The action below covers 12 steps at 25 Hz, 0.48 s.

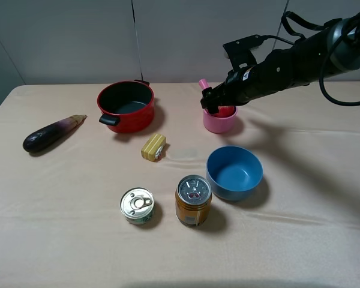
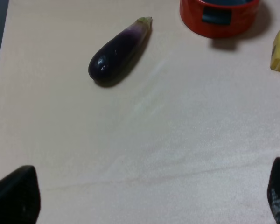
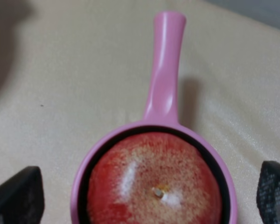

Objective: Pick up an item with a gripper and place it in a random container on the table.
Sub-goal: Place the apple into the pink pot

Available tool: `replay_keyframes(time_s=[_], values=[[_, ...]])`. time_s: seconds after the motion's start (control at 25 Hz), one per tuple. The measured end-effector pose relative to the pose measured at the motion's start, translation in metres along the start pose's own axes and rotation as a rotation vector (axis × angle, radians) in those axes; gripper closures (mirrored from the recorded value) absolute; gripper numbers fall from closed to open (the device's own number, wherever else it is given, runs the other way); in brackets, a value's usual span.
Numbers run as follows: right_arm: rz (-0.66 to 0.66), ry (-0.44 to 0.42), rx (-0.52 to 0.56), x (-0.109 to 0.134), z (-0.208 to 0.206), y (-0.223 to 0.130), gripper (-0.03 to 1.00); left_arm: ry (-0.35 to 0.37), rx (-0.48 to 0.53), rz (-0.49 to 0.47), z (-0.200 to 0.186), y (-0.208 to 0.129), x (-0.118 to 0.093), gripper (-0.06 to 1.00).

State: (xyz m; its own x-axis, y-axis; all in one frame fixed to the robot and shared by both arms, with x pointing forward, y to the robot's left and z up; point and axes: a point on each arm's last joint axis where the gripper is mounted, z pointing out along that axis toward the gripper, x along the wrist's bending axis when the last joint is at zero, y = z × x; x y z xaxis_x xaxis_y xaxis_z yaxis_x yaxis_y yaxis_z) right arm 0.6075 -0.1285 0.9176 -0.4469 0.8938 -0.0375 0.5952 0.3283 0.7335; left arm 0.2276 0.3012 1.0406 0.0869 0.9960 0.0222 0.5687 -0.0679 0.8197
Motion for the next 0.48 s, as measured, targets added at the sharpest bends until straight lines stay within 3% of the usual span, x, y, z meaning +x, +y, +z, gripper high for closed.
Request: replay_keyframes(time_s=[0.48], values=[[0.000, 0.000, 0.000, 0.0000, 0.0000, 0.0000, 0.27, 0.000, 0.000, 0.000, 0.0000, 0.0000, 0.0000, -0.04]])
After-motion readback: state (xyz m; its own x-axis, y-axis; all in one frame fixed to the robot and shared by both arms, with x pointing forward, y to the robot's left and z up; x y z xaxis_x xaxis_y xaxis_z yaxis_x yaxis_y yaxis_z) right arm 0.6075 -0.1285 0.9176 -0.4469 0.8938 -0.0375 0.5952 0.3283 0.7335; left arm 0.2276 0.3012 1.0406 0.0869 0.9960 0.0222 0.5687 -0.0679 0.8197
